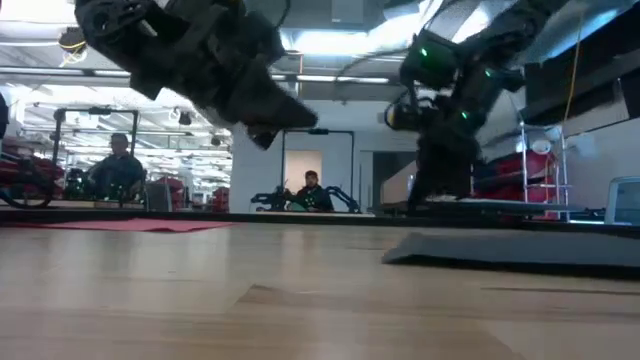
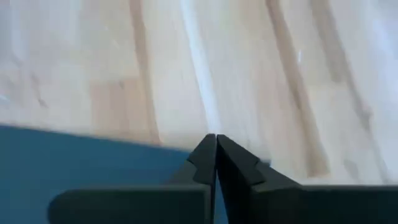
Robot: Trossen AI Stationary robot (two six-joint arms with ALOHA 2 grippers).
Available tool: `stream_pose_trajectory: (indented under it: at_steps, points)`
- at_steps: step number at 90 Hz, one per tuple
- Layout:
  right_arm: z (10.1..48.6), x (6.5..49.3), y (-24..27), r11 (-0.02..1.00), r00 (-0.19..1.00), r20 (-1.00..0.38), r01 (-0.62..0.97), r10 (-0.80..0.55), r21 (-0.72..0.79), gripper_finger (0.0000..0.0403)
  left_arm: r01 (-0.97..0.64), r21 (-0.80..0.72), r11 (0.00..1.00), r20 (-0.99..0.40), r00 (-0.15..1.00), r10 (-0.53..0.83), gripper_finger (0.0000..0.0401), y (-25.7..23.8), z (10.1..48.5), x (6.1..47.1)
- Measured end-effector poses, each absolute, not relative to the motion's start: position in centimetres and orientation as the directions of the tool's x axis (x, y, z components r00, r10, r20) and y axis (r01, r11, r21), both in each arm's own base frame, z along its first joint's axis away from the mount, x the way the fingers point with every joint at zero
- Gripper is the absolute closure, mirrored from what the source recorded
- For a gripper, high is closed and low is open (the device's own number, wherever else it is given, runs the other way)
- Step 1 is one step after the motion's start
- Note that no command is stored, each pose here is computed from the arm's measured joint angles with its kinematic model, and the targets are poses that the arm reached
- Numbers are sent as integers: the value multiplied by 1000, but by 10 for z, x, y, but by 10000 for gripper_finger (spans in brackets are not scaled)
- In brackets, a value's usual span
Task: Organize paper
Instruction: Move the black paper to the top center of the table
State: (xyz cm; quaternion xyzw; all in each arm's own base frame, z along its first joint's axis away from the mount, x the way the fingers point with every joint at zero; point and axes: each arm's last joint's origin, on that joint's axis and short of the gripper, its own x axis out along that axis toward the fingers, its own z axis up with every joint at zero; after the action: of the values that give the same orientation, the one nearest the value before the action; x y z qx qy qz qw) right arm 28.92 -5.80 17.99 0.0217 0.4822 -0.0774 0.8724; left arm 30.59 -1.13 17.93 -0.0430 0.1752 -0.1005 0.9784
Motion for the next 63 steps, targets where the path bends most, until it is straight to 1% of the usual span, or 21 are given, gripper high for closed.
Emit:
stream_pose_trajectory:
  at_steps: [12, 25, 33, 54, 63]
  points:
    - [208, 288, -58, 987, 490, -864, 154, -112, -40, 403, 199, -65, 978, -329, 921, -209, 401, -11, 180, 319]
    - [239, 277, -56, 984, 448, -885, 166, -128, -58, 403, 189, -59, 980, -388, 900, -197, 401, -6, 159, 339]
    - [254, 267, -55, 983, 432, -891, 171, -139, -70, 403, 179, -55, 982, -402, 897, -186, 401, -2, 148, 352]
    - [288, 237, -51, 963, 482, -848, 244, -221, -112, 403, 175, -23, 984, -379, 910, -170, 401, 8, 137, 392]
    - [297, 229, -50, 956, 513, -823, 268, -244, -116, 403, 184, 2, 983, -401, 900, -168, 401, 10, 133, 410]
